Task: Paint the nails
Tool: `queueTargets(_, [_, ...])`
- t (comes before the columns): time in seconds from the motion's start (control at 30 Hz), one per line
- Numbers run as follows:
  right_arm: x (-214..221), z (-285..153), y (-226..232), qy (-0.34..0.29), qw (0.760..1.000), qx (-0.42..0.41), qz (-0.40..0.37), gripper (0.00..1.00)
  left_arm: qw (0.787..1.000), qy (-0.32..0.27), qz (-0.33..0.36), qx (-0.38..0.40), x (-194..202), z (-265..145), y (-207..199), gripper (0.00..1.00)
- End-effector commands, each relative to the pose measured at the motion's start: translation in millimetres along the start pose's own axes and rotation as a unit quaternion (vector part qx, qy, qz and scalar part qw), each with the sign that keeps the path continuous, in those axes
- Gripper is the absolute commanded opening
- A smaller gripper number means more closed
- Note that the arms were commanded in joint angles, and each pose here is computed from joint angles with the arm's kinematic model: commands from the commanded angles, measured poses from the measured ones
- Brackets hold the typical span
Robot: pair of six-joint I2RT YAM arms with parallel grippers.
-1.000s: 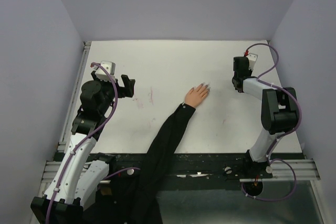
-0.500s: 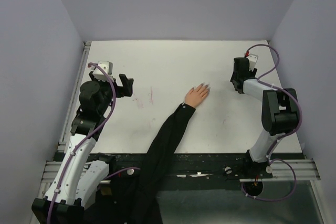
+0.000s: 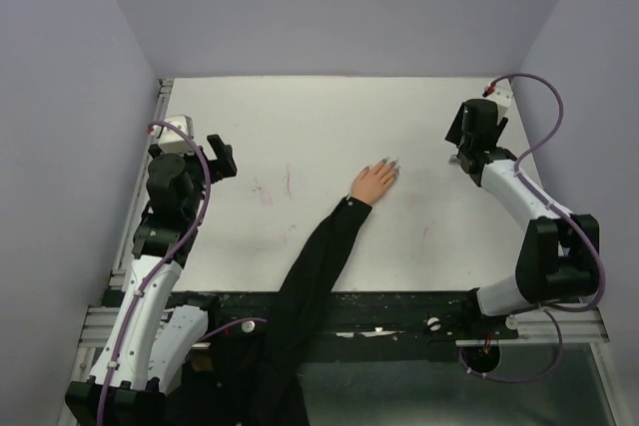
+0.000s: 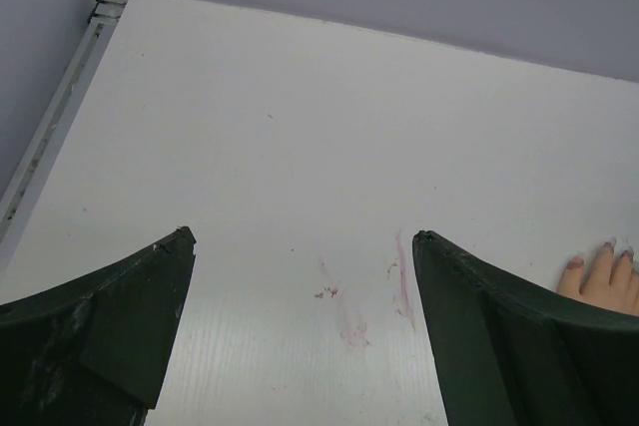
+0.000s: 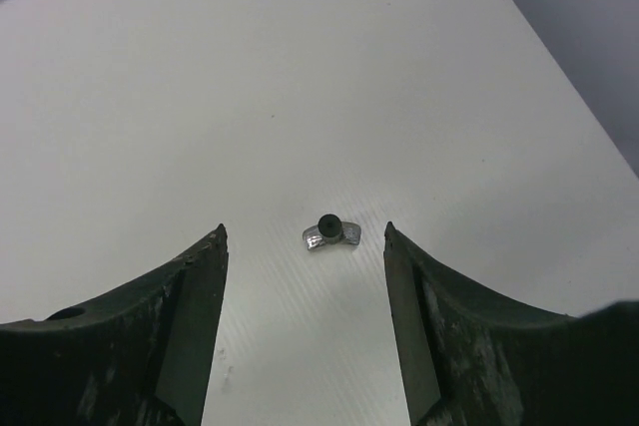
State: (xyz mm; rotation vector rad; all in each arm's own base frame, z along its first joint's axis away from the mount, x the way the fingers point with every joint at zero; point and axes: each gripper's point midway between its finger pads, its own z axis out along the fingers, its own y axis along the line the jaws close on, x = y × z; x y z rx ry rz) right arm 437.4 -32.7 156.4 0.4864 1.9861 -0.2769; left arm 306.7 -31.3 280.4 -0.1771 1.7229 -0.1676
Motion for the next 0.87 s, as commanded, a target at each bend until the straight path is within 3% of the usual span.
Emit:
queueTargets(0.0, [-13, -33, 5, -0.009, 0.998, -0.058, 0.024, 0.7, 0.999, -0.019, -0.004, -0.027, -8, -5, 11, 0.99])
queueTargets(0.5, [-68, -124, 8, -0.182, 0.961, -0.2, 0.059, 0.7, 0.999, -0.041, -0.011, -0.011, -15, -14, 6, 0.99])
queueTargets(0.83, [-69, -130, 7, -0.193, 0.958, -0.204, 0.057, 0.7, 0.999, -0.047, -0.011, -0.01, -18, -17, 6, 0.99])
